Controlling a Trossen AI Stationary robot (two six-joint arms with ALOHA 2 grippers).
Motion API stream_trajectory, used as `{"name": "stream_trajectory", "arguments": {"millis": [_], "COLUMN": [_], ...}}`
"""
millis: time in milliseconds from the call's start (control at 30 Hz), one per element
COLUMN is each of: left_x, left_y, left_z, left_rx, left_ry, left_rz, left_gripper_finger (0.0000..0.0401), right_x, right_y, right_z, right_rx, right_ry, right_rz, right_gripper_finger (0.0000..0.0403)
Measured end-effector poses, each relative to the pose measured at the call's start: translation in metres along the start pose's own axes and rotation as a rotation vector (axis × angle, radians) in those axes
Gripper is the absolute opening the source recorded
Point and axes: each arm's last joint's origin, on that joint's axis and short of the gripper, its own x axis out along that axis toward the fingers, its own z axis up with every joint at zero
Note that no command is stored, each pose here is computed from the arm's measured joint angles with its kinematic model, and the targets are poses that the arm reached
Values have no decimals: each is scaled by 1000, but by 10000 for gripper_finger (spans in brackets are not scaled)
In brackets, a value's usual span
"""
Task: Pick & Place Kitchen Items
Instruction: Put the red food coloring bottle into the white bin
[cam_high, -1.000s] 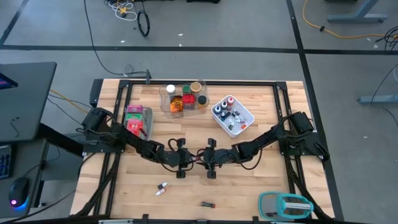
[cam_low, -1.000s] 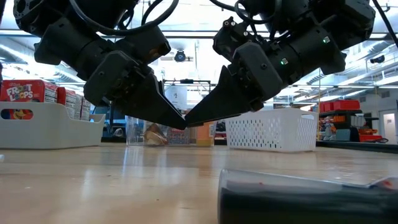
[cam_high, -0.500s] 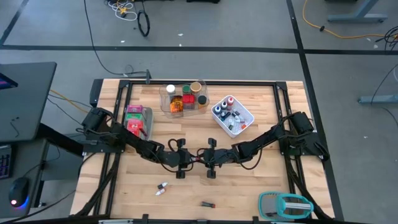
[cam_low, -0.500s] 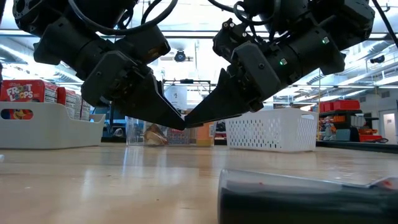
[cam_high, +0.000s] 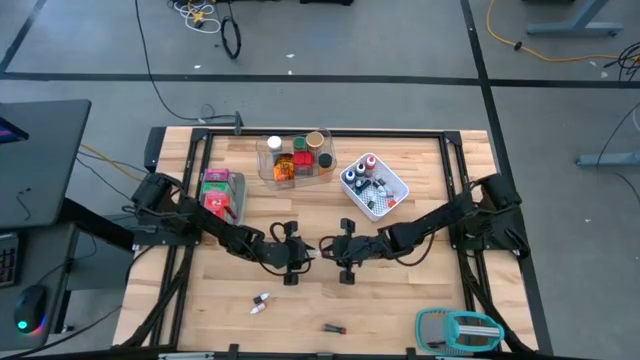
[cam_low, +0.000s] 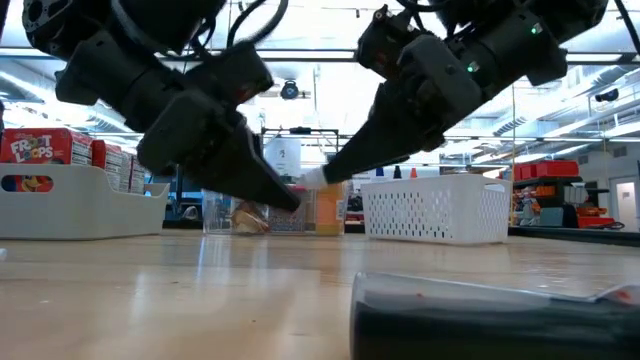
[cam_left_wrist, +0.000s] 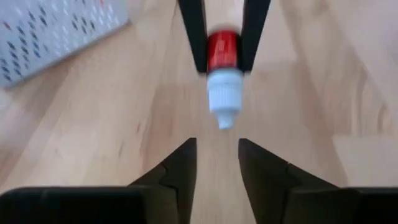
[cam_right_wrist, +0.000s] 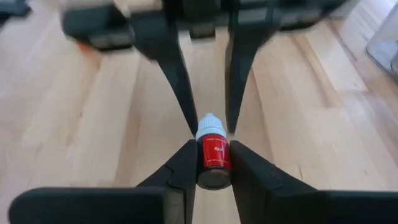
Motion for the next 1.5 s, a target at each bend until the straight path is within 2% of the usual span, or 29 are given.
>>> {"name": "stream_trajectory", "arguments": {"millis": [200,433,600,800,1000,1133,1367,1500], "left_x": [0,0,0,0,0,-3,-11,-12], "left_y": [0,1,1,-1,-4,-6,-10,-11], "left_z": [2,-2,-2,-2,7,22,45,52], "left_rx": [-14,-32,-39,-53,-50,-10,27,21], "left_ry": [-11,27,30,36,34,78,150,132], "left_rz": [6,9,9,-21,-51,-71,-68,-68], "left_gripper_finger": [181,217,219,219,219,219,219,219], "right_x": [-19,-78,-120,-130,-118,-112,-109,-105], "right_y": [-6,-27,-46,-68,-82,-88,-92,-87], "right_z": [3,21,27,8,-21,-31,-39,-29], "right_rx": [-12,-36,43,192,282,319,301,228], "right_ry": [91,134,125,248,289,275,255,181], "right_rz": [-54,-335,-547,-660,-662,-632,-660,-608], "right_gripper_finger": [92,89,94,95,99,117,169,192]}}
